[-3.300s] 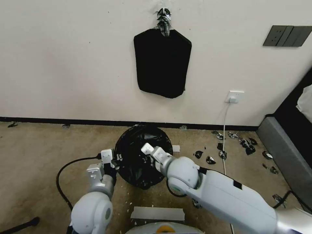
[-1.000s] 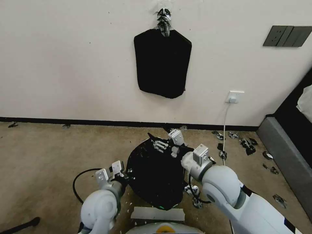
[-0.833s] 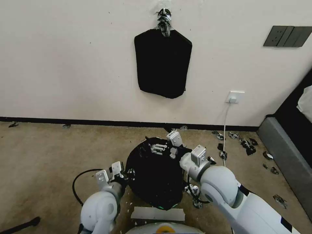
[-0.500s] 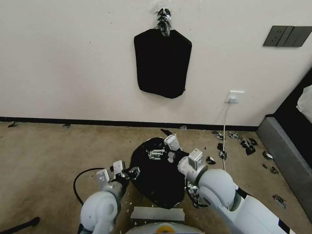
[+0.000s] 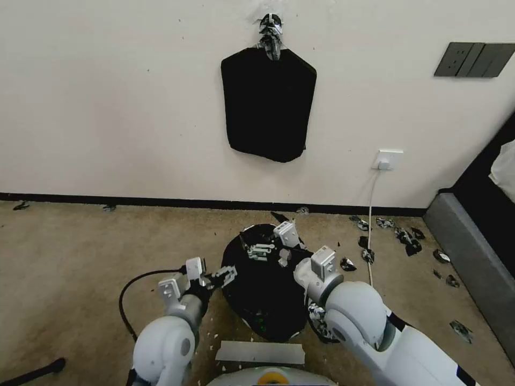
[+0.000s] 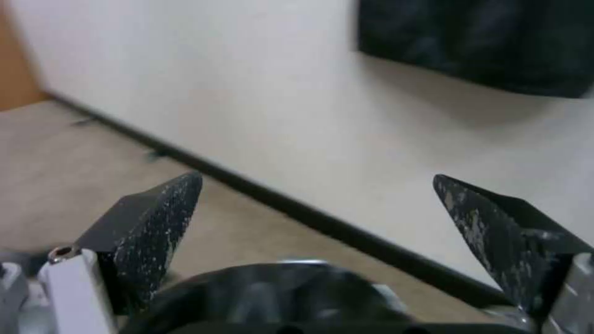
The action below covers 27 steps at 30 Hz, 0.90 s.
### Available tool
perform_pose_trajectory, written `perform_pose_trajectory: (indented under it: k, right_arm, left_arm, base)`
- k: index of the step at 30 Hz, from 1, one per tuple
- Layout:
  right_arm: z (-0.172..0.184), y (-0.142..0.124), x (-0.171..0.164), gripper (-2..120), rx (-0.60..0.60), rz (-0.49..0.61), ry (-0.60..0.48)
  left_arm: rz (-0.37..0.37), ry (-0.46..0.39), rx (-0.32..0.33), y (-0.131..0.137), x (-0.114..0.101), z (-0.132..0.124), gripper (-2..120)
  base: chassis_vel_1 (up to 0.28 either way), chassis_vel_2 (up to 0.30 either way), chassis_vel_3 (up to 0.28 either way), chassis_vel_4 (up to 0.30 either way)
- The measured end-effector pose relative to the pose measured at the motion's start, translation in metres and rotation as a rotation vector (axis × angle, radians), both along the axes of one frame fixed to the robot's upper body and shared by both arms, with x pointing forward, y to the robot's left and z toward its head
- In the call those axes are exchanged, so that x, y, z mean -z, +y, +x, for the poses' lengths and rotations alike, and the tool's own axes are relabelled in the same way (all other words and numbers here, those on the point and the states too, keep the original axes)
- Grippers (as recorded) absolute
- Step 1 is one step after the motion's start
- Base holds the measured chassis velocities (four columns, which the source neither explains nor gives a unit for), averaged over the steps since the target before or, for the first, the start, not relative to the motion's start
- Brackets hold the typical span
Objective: Place a trash bag onto the trash bin.
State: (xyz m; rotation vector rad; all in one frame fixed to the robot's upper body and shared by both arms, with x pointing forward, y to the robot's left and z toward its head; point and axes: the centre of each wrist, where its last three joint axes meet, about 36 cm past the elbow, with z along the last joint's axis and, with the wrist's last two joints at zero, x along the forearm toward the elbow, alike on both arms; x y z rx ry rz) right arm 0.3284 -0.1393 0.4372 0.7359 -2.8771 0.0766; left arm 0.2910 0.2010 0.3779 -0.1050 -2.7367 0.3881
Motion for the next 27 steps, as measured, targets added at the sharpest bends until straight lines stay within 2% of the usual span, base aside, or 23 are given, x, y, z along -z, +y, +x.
perform_pose_trajectory:
  k: [1,2,4,5,6,8,9,12,16,27]
  right_arm:
    - [0.0,0.0,0.0,100,0.0,0.0,0.0]
    - [0.001,-0.008,0.004,100,0.077,-0.021,-0.021]
    - [0.003,-0.026,0.014,100,0.184,-0.058,-0.04]
    - [0.003,-0.026,0.014,100,0.184,-0.058,-0.04]
    - [0.002,-0.038,0.02,100,0.245,-0.077,-0.044]
    - [-0.004,-0.054,0.03,100,0.317,-0.091,-0.038]
    - [-0.004,-0.054,0.03,100,0.317,-0.091,-0.038]
    - [-0.024,-0.072,0.058,100,0.39,-0.132,-0.076]
    - [-0.035,-0.078,0.074,100,0.415,-0.159,-0.107]
    - [-0.038,-0.079,0.074,100,0.413,-0.152,-0.124]
  left_arm:
    - [0.0,0.0,0.0,0.0,0.0,0.0,100]
    - [0.041,-0.086,-0.011,0.005,0.001,0.0,100]
    - [0.132,-0.182,-0.027,0.012,0.001,0.0,100]
    - [0.132,-0.182,-0.027,0.012,0.001,0.0,100]
    - [0.181,-0.208,-0.036,0.018,0.0,-0.002,100]
    - [0.227,-0.224,-0.049,0.027,-0.001,-0.007,100]
    - [0.227,-0.224,-0.049,0.027,-0.001,-0.007,100]
    - [0.245,-0.249,-0.048,0.037,0.011,-0.018,100]
    - [0.253,-0.269,-0.039,0.04,0.025,-0.024,100]
    - [0.238,-0.292,-0.025,0.045,0.026,-0.026,100]
  base:
    - [0.0,0.0,0.0,0.0]
    - [0.0,0.0,0.0,0.0]
    - [0.0,0.0,0.0,0.0]
    - [0.0,0.0,0.0,0.0]
    - [0.0,0.0,0.0,0.0]
    - [0.0,0.0,0.0,0.0]
    - [0.0,0.0,0.0,0.0]
    - [0.0,0.0,0.0,0.0]
    - [0.0,0.0,0.0,0.0]
    - [0.0,0.0,0.0,0.0]
